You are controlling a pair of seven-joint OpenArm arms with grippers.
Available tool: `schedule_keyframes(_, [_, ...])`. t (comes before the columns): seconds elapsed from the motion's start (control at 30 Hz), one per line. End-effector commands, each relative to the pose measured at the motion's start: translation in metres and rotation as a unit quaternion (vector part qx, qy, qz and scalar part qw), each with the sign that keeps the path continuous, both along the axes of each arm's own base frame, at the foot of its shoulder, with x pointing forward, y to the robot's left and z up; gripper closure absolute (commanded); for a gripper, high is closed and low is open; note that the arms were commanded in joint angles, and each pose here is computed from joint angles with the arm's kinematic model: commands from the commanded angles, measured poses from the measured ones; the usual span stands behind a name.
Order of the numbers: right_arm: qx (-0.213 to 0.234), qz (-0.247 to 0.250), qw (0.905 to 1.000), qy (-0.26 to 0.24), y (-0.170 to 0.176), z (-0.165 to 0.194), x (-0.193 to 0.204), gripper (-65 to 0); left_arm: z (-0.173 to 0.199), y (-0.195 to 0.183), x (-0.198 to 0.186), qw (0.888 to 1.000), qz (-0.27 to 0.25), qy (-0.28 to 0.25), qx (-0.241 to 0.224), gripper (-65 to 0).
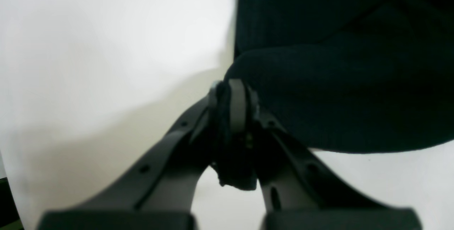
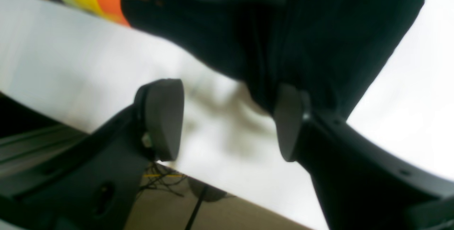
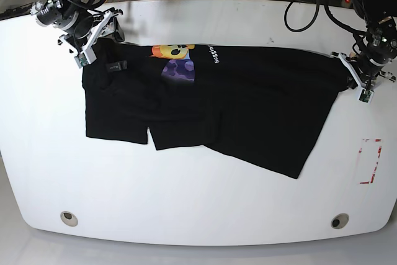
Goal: Fold the T-shirt properly
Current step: 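Hold with the left gripper, regrasp the folded edge with the right gripper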
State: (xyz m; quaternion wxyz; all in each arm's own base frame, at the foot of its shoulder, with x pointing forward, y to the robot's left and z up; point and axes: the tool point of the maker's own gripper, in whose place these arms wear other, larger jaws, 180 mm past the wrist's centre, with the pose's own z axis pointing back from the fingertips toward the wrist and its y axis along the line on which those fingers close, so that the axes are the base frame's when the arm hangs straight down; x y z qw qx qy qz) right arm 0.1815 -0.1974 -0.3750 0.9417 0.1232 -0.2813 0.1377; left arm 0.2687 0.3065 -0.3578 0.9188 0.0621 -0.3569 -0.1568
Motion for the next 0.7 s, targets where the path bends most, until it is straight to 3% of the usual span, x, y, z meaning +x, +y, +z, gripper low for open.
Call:
schedule_keyframes(0.0, [0.01, 0.009, 0.9988, -0.047, 0.0, 0.021, 0.022, -38.5, 0.012, 0.003, 0.007, 1.0, -0.004, -0.022, 0.004, 0.0])
schedule_keyframes(0.17, [0.018, 0.013, 0.9944, -0.104, 0.0, 0.047, 0.064, -38.5, 0.014, 0.003, 0.007, 1.0, -0.003, -0.024, 0.005, 0.0])
schedule_keyframes(0.53, [-0.034, -0.011, 0.9977, -0.058, -0.029, 0.023, 0.147, -39.2, 0.013, 0.002, 0.008, 1.0, -0.005, -0.023, 0.005, 0.0])
schedule_keyframes(0.67, [-0.019, 0.002, 0.9983, -0.055, -0.02, 0.014, 0.17, -38.7, 0.013, 0.001, 0.008, 1.0, -0.005, -0.024, 0.003, 0.0])
